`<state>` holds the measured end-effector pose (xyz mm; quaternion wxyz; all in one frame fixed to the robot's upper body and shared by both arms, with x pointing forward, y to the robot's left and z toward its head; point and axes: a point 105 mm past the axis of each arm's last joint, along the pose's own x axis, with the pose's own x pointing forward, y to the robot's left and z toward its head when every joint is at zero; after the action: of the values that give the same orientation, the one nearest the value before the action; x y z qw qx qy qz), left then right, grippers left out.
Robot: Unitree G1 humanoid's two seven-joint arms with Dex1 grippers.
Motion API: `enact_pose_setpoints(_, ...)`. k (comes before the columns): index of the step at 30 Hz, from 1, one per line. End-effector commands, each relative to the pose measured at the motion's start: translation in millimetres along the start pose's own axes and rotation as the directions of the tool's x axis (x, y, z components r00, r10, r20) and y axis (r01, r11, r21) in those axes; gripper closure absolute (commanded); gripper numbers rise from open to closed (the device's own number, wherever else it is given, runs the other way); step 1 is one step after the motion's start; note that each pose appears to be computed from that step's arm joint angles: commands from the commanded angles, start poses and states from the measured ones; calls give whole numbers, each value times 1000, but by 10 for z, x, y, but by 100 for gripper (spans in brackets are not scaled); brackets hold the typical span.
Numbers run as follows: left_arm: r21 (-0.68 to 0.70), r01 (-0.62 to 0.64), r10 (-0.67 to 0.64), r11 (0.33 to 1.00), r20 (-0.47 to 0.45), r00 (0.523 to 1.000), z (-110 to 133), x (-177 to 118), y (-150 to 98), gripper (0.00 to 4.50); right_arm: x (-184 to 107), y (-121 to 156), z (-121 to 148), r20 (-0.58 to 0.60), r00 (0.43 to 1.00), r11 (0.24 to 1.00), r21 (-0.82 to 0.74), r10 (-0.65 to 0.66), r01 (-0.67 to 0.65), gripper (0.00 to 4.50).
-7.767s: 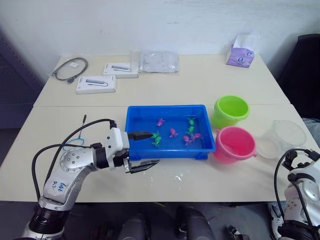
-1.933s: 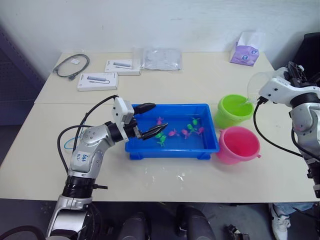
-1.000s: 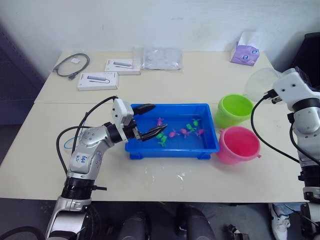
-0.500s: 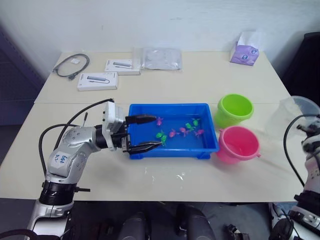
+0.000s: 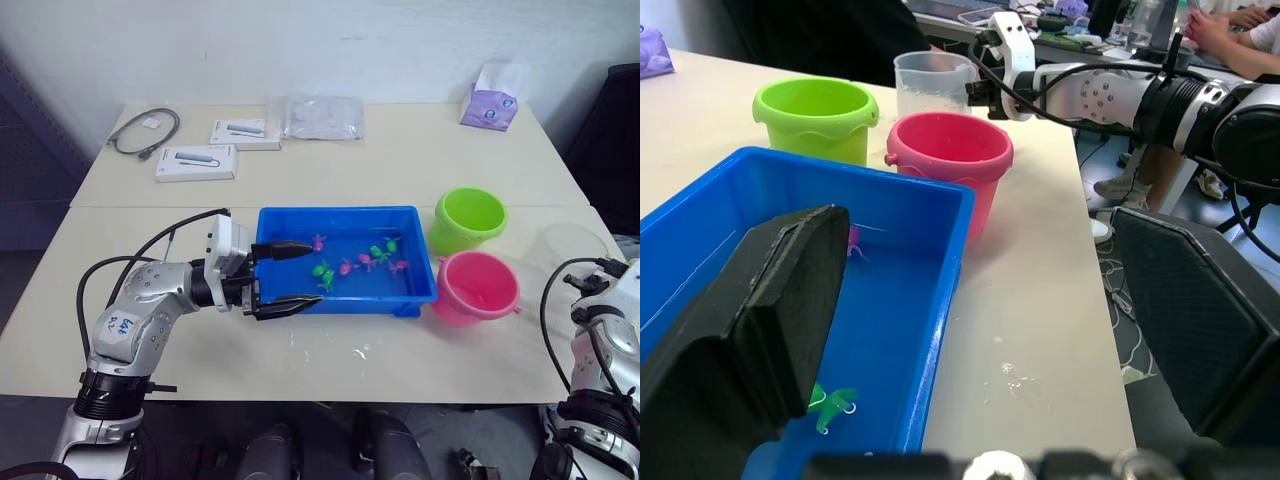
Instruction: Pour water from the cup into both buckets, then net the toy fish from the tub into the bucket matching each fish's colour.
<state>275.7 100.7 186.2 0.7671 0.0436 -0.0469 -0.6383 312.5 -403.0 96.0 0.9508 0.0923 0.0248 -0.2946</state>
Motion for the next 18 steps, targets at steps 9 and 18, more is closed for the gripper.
enact_pose_setpoints(9,43,-27,28,999,-25,999,30,-131,-13,0,-503,-156,151,-9,998,997,-46,60,-60,4)
enact_pose_setpoints(18,51,-381,385,923,-89,919,-170,-912,139,0,-1359,342,911,209,723,752,-151,658,-641,4)
